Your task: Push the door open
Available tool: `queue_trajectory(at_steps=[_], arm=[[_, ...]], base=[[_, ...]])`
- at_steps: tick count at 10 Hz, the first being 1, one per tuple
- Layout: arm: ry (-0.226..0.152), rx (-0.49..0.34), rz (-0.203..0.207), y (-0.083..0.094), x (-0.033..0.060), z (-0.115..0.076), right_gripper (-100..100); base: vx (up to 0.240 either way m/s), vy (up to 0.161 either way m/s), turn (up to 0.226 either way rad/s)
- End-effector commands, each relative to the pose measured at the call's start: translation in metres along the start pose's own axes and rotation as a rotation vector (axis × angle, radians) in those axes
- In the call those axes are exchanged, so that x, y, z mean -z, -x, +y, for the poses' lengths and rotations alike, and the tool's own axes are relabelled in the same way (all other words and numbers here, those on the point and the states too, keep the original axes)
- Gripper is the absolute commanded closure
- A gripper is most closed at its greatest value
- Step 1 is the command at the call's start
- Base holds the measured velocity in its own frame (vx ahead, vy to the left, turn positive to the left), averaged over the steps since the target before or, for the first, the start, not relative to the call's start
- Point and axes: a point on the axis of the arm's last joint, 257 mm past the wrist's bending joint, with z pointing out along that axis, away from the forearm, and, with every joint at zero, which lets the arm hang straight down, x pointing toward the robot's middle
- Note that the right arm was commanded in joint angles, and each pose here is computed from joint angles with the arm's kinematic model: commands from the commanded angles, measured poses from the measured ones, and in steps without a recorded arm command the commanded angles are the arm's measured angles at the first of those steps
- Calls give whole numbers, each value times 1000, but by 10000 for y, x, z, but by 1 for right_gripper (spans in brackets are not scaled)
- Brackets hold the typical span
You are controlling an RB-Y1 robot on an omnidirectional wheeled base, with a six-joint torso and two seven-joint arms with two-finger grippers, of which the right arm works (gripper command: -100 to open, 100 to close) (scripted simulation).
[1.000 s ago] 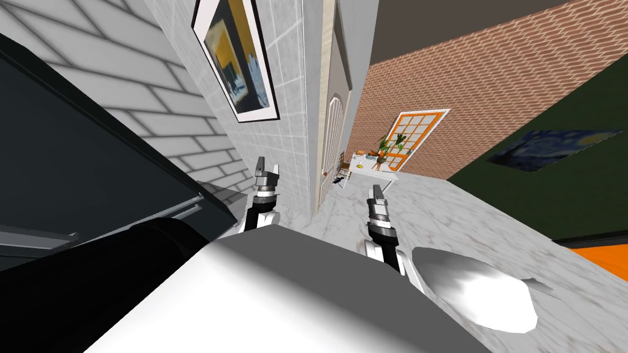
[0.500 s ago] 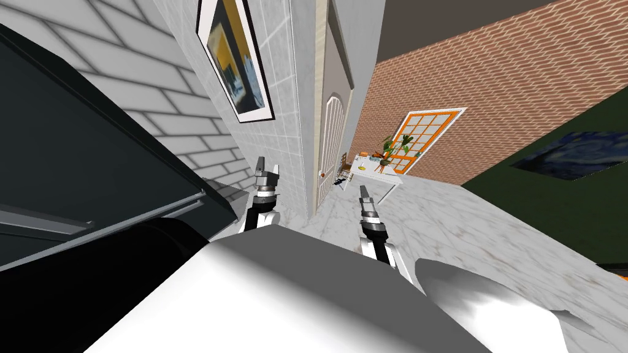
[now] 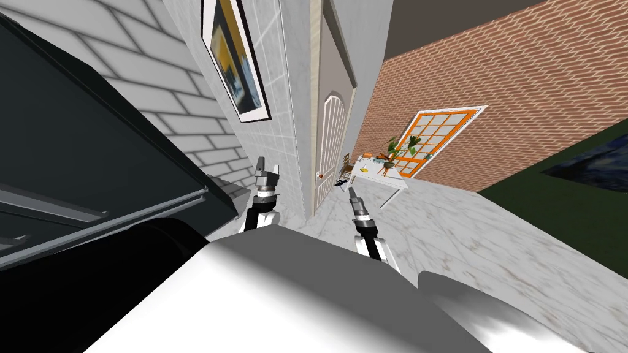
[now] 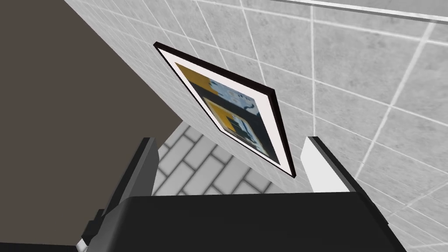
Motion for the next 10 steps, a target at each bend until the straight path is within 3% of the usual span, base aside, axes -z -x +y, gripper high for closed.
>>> queue_trajectory(at_steps=[1,3,4,10], arm=[[1,41,39,-136,-4,-35,-100],[3,78,75,-292,-17,-65,-100],[7,115,112,-449,-26,-94,-100],[27,224,221,-923,-34,-161,-100]], base=[[87,-167,111],[70,-131,81],[89,-141,130],[61,-133,87]])
